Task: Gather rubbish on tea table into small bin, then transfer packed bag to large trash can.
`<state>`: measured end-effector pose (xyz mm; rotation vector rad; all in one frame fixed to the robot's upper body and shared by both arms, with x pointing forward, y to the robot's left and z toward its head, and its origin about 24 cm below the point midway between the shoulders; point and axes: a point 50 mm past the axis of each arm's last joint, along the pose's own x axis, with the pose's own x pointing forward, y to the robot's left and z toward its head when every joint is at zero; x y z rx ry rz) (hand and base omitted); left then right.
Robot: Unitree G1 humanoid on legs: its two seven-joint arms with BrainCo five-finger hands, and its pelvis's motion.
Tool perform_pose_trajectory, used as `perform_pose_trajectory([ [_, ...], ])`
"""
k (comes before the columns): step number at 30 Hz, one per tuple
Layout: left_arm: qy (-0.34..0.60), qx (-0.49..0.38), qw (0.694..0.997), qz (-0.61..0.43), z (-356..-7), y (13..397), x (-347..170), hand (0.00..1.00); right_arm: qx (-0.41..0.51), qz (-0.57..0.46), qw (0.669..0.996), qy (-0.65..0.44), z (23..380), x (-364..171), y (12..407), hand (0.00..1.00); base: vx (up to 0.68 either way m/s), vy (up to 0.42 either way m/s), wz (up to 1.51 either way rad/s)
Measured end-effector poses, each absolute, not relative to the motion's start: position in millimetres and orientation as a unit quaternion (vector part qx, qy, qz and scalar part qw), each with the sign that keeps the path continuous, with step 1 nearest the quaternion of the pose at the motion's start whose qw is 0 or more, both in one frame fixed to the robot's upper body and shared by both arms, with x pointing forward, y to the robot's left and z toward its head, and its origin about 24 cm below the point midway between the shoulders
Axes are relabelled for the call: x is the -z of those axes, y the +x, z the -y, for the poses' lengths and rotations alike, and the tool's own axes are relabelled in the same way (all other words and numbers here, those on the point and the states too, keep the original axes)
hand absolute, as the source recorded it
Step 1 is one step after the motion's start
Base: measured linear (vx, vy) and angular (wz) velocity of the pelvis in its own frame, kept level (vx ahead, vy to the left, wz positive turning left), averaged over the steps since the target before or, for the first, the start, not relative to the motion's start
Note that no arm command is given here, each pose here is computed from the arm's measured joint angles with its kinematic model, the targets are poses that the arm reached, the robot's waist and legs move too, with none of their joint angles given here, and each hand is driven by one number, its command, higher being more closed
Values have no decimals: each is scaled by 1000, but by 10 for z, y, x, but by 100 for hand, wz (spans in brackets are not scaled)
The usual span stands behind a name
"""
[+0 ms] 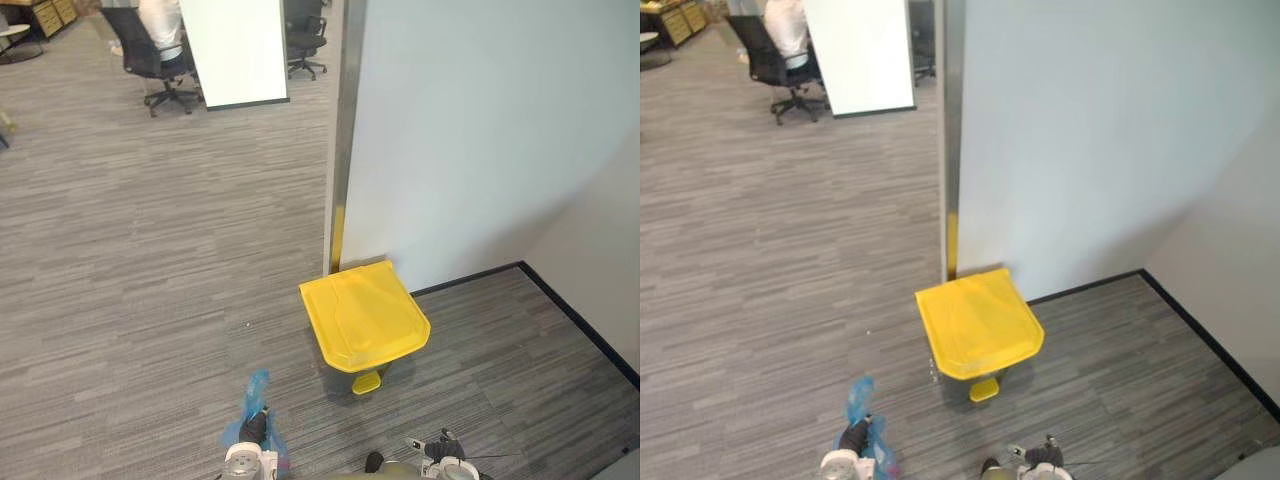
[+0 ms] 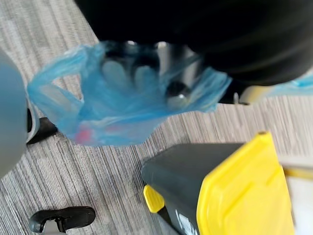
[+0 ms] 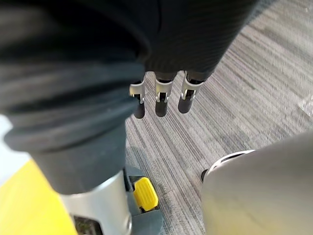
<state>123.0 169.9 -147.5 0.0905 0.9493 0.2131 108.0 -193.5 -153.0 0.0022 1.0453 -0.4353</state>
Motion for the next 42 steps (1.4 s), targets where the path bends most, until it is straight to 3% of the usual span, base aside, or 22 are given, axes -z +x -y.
perform_pose_trajectory([
  [11,31,-133,863,-487,-1872,1095,1548,100,233,-501,833,40,2021,1557,1145,0,146,3,-12],
  [42,47,-118,868,-480,-1880,1124,1538,100,236,-503,831,20,2105,1552,1099,0,-76,-4,-13],
])
